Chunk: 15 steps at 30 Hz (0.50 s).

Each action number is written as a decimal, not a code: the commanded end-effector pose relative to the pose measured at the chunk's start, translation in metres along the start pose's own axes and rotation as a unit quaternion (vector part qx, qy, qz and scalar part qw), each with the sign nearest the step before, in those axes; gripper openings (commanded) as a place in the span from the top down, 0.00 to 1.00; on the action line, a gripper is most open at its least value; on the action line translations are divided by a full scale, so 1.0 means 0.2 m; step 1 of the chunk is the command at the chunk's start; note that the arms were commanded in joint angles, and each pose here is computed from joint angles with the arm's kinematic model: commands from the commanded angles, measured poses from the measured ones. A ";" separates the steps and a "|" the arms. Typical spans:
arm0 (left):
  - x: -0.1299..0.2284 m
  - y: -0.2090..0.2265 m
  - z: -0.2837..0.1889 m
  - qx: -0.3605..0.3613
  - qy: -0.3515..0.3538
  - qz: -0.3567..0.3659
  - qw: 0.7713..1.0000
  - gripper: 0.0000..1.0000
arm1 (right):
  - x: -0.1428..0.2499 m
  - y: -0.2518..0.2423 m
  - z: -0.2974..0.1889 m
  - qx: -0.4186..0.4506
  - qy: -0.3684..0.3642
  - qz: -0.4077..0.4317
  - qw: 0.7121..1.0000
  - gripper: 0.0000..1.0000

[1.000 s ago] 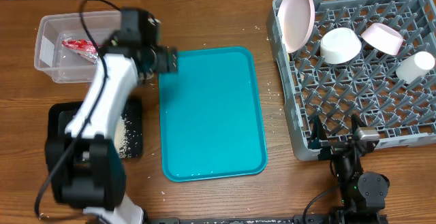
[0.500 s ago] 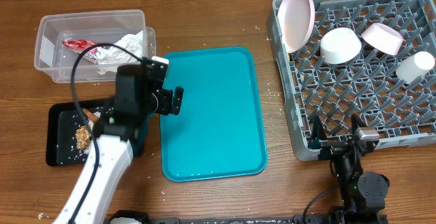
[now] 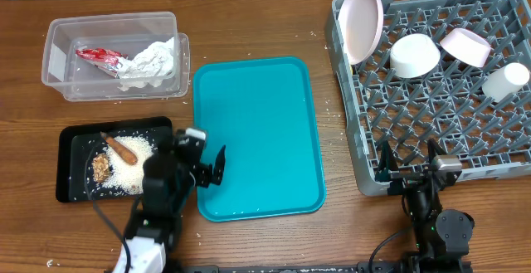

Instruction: Sort waste into correct bins and load items into the dishwasher

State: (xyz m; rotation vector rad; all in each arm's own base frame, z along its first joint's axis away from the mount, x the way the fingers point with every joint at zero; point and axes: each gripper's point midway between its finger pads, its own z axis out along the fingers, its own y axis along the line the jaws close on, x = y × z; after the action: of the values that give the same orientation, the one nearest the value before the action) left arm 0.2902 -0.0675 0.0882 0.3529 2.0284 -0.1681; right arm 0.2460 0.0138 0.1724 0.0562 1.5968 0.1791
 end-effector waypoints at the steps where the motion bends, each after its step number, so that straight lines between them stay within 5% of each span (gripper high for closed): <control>1: 0.03 -0.03 -0.05 0.007 -0.036 0.012 0.999 0.00 | 0.01 -0.01 0.00 0.007 -0.003 0.001 1.000 0.00; 15: 0.03 -0.01 -0.18 -0.023 -0.081 0.031 0.996 0.00 | 0.01 -0.01 0.00 0.007 -0.003 0.001 1.000 0.00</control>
State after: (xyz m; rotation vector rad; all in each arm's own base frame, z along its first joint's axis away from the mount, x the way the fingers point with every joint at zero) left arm 0.2595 -0.0627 0.0954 0.3564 1.8757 -0.1466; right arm 0.2460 0.0139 0.1725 0.0556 1.5964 0.1791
